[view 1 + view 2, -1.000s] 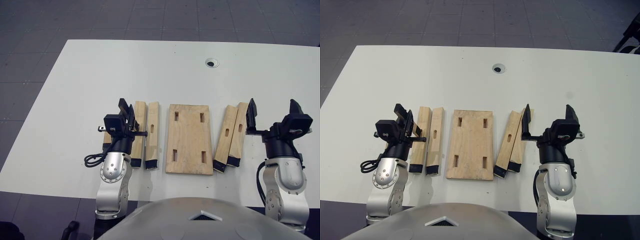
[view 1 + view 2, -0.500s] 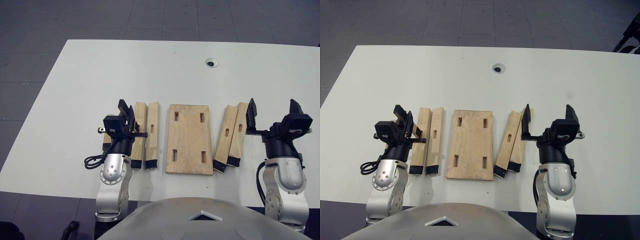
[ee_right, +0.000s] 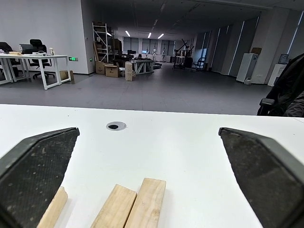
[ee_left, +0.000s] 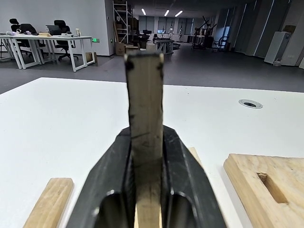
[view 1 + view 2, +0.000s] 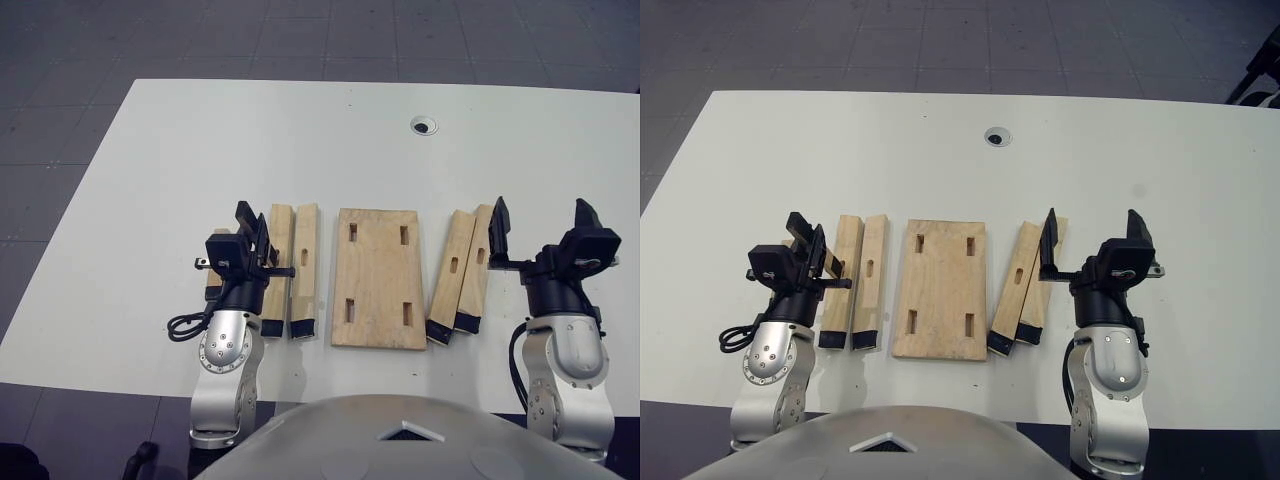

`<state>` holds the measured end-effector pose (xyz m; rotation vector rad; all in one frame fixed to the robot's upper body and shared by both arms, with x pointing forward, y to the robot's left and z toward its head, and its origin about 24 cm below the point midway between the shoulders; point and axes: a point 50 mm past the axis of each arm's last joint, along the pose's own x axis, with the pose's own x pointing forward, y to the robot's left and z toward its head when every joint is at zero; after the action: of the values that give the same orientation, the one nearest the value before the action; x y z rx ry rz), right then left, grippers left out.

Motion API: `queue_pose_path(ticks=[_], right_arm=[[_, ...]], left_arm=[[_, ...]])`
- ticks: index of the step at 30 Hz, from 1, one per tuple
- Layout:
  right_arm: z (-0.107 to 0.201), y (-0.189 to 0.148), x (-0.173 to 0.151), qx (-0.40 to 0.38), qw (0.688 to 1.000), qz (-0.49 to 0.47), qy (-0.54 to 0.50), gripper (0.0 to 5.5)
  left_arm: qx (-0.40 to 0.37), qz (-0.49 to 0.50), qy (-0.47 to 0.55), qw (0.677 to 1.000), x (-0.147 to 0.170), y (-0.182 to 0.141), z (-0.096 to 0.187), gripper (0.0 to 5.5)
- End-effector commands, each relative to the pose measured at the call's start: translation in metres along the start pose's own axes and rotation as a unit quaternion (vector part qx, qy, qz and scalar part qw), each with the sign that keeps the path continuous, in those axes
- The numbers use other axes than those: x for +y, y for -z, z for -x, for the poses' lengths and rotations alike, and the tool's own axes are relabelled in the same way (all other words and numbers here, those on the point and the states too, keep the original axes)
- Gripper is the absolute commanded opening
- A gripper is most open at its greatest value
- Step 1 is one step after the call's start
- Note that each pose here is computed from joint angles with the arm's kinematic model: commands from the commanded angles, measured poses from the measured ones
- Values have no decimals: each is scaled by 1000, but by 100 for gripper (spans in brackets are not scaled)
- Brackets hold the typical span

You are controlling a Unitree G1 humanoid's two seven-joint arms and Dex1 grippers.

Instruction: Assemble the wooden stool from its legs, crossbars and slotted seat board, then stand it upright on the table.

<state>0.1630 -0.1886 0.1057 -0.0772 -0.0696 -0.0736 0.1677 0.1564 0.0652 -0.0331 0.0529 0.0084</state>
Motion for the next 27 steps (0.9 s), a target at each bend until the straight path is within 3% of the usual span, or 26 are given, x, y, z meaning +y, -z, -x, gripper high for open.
queue_pose_path(ticks=[1, 27], right_arm=[[0, -2, 0, 0, 1000, 3, 0, 550], [1, 3, 3, 7, 1000, 0, -3, 550]], left_arm=[[26, 0, -4, 1000, 0, 11, 1, 42], [-5, 21, 1, 1000, -8, -9, -1, 42]])
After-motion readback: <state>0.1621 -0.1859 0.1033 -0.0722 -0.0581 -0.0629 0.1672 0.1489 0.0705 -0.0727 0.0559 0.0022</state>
